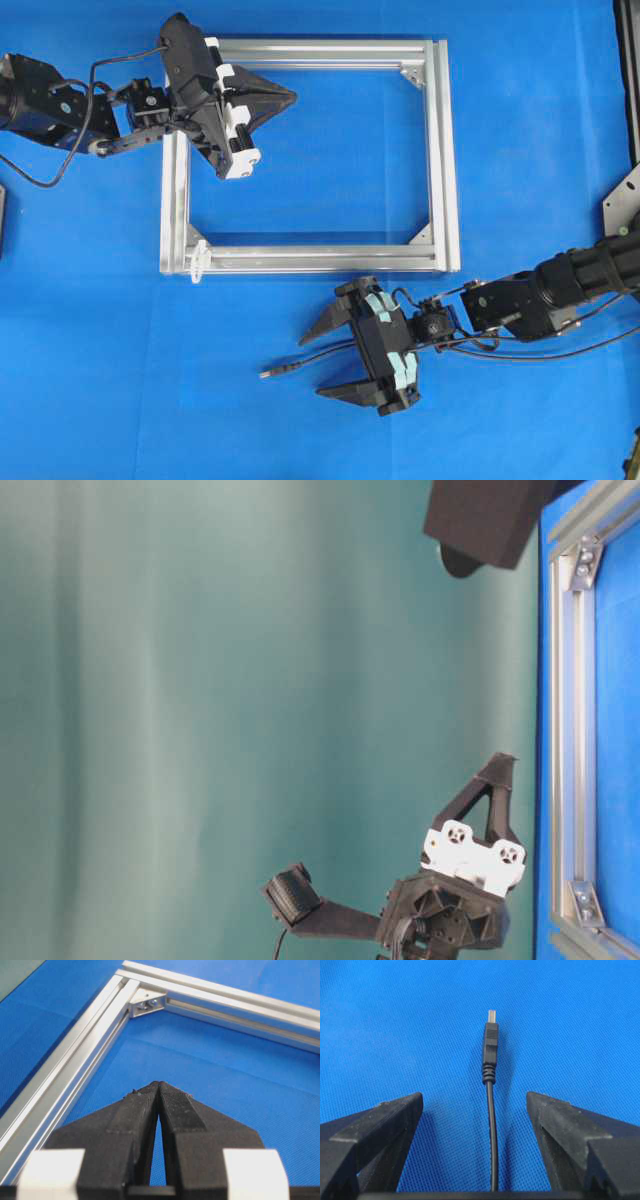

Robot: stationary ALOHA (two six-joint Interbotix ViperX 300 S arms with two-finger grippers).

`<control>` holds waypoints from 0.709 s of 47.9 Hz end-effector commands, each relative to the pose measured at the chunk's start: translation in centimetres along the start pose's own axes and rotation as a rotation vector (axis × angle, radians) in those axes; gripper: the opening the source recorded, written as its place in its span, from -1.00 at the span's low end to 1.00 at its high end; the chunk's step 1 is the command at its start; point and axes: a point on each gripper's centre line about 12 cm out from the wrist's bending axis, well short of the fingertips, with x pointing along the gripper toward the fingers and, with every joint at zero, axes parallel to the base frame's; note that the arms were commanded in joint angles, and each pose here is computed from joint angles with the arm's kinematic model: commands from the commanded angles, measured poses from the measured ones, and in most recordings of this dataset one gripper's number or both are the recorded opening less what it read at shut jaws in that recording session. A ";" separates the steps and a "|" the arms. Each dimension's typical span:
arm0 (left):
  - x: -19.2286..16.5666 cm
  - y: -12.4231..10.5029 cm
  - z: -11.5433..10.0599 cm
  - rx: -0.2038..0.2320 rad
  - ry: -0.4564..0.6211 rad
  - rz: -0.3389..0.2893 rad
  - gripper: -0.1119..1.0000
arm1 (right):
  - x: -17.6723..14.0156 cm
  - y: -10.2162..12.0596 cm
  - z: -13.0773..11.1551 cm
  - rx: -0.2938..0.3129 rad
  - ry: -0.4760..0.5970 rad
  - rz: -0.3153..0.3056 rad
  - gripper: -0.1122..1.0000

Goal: Insert the wire through the string loop located on the left side.
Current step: 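Close the right gripper on the cable just behind the USB plug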

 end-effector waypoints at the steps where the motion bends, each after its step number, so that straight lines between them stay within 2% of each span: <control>1: -0.2 -0.2 1.6 0.000 -0.046 -0.006 -0.80 | 0.0 0.5 1.3 0.001 -0.049 0.011 0.80; 8: -0.2 -0.1 1.5 -0.002 -0.043 -0.005 -0.80 | 0.0 0.5 1.3 0.001 -0.052 0.012 0.75; 11: -0.2 -0.1 1.4 -0.002 -0.040 -0.005 -0.80 | 0.0 0.5 1.3 0.000 -0.052 0.013 0.62; 14: -0.2 -0.2 1.4 -0.001 -0.037 -0.006 -0.80 | 0.0 0.5 1.3 -0.002 -0.051 0.012 0.37; 21: -0.2 -0.1 1.4 -0.002 -0.032 -0.005 -0.80 | -0.1 0.4 1.2 -0.003 -0.048 0.010 -0.43; 25: -0.2 -0.2 1.4 -0.001 -0.032 -0.006 -0.80 | -0.1 0.3 1.2 -0.004 -0.048 0.009 -0.72; 27: -0.2 -0.1 1.3 -0.001 -0.031 -0.005 -0.80 | -0.1 0.3 1.2 -0.002 -0.050 0.009 -0.78; 34: -0.2 -0.2 1.4 -0.001 -0.032 -0.006 -0.80 | -0.1 0.3 1.2 -0.003 -0.050 0.008 -0.79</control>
